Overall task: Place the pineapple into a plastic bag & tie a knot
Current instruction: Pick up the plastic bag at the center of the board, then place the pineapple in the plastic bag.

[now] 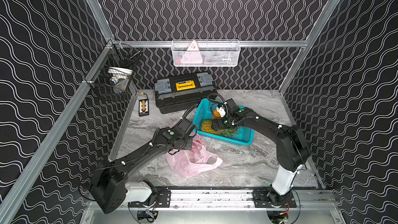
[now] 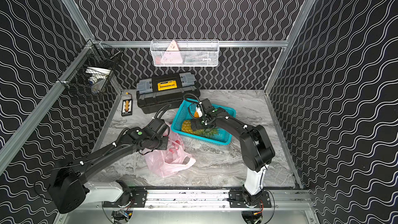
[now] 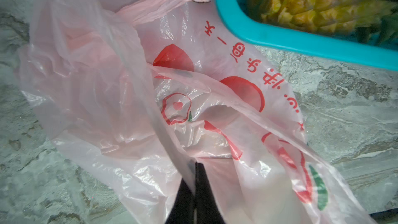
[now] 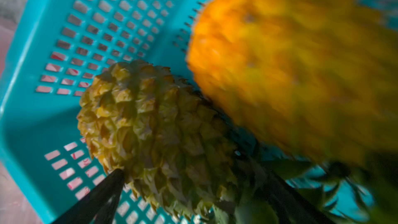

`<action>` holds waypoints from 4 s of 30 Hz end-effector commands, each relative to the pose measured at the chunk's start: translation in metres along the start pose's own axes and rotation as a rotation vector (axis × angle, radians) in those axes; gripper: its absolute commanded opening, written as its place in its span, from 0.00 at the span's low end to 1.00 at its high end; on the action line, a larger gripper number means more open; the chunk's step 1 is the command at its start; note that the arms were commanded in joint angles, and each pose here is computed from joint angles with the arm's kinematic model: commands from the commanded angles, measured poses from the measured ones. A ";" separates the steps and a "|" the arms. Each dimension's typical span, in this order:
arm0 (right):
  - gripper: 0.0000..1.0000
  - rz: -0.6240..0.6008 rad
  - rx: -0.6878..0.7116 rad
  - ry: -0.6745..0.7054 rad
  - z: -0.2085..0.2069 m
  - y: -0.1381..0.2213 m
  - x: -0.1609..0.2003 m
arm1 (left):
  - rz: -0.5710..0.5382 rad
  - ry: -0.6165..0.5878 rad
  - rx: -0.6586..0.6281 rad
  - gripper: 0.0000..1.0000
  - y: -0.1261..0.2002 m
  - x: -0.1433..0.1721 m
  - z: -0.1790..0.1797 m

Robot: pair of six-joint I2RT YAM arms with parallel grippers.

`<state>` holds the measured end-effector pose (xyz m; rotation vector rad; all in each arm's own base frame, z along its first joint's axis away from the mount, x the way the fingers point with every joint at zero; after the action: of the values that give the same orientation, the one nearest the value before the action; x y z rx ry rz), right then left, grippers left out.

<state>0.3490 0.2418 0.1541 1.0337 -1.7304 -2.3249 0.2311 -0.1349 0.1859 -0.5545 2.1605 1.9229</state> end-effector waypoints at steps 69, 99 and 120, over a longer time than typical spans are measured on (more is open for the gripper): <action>0.35 0.090 -0.599 -0.178 0.138 0.048 0.039 | -0.148 0.030 0.238 0.00 0.026 -0.033 0.008; 0.46 0.143 -0.905 -0.674 0.151 -0.053 -0.040 | -0.163 0.104 0.461 0.00 0.024 -0.036 -0.012; 0.51 0.178 -0.689 -0.569 0.132 -0.058 -0.010 | -0.298 0.478 0.875 0.00 0.028 -0.053 0.011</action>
<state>0.3104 0.3787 0.1490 0.1426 -0.8472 -2.9459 0.2594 -0.1192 0.2162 -1.0276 2.6941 0.7989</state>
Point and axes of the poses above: each gripper's point midway between its finger pads, its own y axis back along the fingers, its own z axis along the line the jaws close on, x = y × z, the point moved 7 cm from there along y, back along the fingers, and after that the axes turned 9 degrees about y, right-handed, at the moved point
